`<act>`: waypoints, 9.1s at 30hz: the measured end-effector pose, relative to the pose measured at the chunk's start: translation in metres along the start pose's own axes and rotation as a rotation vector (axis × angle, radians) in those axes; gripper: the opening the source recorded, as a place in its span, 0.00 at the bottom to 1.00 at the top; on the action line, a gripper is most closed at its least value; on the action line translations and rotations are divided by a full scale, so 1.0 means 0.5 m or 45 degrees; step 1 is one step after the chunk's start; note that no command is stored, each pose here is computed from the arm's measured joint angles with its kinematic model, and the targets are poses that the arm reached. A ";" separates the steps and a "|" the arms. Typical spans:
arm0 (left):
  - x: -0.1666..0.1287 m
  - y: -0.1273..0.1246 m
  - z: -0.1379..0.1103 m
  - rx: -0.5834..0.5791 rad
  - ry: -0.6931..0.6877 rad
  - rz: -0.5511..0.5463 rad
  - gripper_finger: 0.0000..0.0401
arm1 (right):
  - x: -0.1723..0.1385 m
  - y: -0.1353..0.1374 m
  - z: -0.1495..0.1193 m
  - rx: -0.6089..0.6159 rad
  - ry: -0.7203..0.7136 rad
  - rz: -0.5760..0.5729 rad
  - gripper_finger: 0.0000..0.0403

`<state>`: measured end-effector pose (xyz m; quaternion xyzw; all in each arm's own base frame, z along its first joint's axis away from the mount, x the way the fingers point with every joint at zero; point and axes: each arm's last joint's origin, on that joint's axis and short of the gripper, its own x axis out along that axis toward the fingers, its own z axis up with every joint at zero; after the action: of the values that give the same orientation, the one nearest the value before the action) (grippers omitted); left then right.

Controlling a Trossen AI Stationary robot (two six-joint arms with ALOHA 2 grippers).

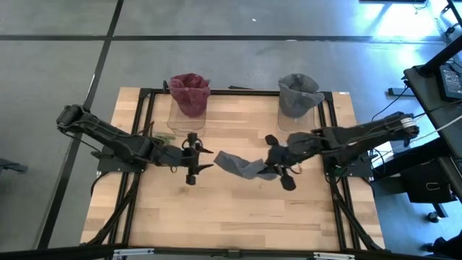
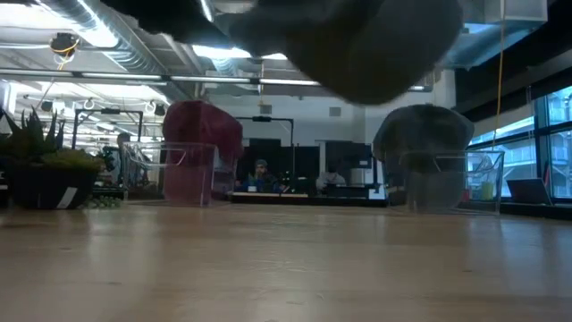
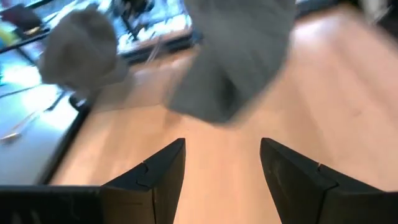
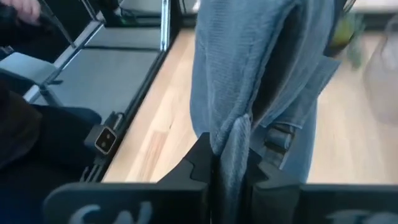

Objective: Pick & Place hat
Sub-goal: Put the gray cap into the right transparent bin, then return to Home Position

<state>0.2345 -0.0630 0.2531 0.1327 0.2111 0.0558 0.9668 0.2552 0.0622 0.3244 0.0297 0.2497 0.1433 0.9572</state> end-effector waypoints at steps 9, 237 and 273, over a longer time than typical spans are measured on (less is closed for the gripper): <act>0.016 0.002 -0.019 -0.007 -0.299 -0.096 0.51 | -0.022 0.025 0.009 -0.070 -0.070 -0.011 0.05; 0.053 0.093 0.094 -0.154 0.045 0.154 0.27 | -0.253 -0.205 -0.171 -0.032 0.678 -1.628 0.55; -0.206 0.091 -0.245 -0.631 -0.610 -0.001 0.28 | -0.126 -0.057 -0.387 0.085 -0.526 -0.193 0.55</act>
<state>0.0871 -0.0078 0.1991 -0.0970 -0.0420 0.0723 0.9918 0.1160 0.0140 0.1815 0.0712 0.0546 0.0535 0.9945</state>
